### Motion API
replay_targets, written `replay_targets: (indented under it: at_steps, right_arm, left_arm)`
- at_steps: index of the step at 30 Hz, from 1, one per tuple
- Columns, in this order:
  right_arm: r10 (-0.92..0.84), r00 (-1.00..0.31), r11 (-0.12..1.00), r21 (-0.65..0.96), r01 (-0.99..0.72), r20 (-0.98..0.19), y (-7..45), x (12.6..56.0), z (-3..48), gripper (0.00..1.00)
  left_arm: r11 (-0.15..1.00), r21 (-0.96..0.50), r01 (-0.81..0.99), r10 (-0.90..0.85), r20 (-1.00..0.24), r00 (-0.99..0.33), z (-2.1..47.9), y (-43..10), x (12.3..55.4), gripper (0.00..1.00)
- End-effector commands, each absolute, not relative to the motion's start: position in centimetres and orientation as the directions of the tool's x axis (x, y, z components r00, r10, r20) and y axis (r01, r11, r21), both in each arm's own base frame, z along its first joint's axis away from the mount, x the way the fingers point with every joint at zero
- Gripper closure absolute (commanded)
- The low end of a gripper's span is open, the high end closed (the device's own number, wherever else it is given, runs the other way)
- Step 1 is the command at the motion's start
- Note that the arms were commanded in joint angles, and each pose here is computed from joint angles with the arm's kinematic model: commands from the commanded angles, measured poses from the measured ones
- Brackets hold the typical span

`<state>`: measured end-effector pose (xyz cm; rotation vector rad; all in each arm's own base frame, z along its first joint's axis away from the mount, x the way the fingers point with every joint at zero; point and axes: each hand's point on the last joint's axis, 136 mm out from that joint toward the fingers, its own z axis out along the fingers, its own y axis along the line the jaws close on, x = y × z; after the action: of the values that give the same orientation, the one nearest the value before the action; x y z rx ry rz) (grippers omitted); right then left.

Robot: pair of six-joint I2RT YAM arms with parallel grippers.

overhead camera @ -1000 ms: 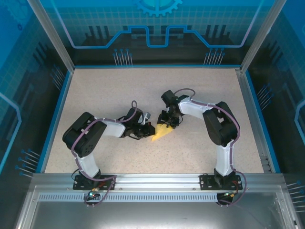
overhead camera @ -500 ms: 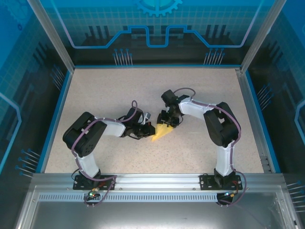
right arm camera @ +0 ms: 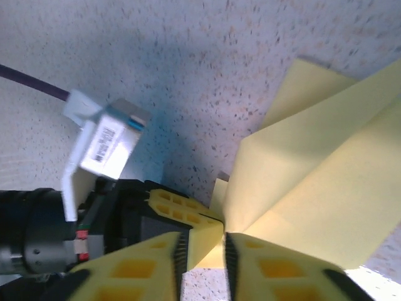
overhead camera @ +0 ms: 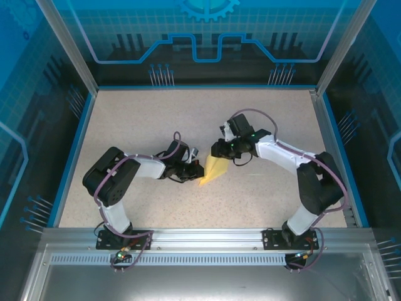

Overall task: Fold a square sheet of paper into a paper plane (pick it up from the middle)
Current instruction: Fourth fold the wing at the center of the table.

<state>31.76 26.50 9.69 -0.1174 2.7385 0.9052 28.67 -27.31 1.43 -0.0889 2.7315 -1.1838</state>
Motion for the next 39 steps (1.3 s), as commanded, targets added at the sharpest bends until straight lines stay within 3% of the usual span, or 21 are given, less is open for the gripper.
replay_targets:
  at_steps: [1, 7, 14, 29, 39]
  right_arm:
    - [-0.071, -0.968, 0.76, 0.615, -0.21, -0.243, 28.4, 30.6, 7.7, 0.81]
    - [-0.108, -0.979, 0.737, 0.647, -0.194, -0.171, 30.1, 29.7, 5.0, 0.9]
    - [-0.126, -0.985, 0.763, 0.623, -0.171, -0.117, 30.1, 28.9, 2.5, 0.93]
    - [-0.106, -0.989, 0.797, 0.586, -0.145, -0.102, 28.4, 29.8, -0.7, 0.94]
    - [-0.068, -0.987, 0.77, 0.621, -0.145, -0.147, 27.7, 32.4, 1.1, 0.93]
  left_arm:
    - [0.751, -0.659, -0.044, -0.13, -0.081, -0.988, -0.7, -25.7, 27.9, 0.96]
    - [0.754, -0.655, -0.052, -0.136, -0.078, -0.988, -0.8, -25.6, 27.8, 0.96]
    - [0.761, -0.646, -0.06, -0.139, -0.072, -0.988, -1.1, -25.4, 27.8, 0.97]
    - [0.782, -0.62, -0.063, -0.128, -0.06, -0.99, -1.3, -24.9, 27.2, 0.98]
    - [0.798, -0.6, -0.062, -0.103, -0.035, -0.994, -1.9, -24.4, 26.3, 0.99]
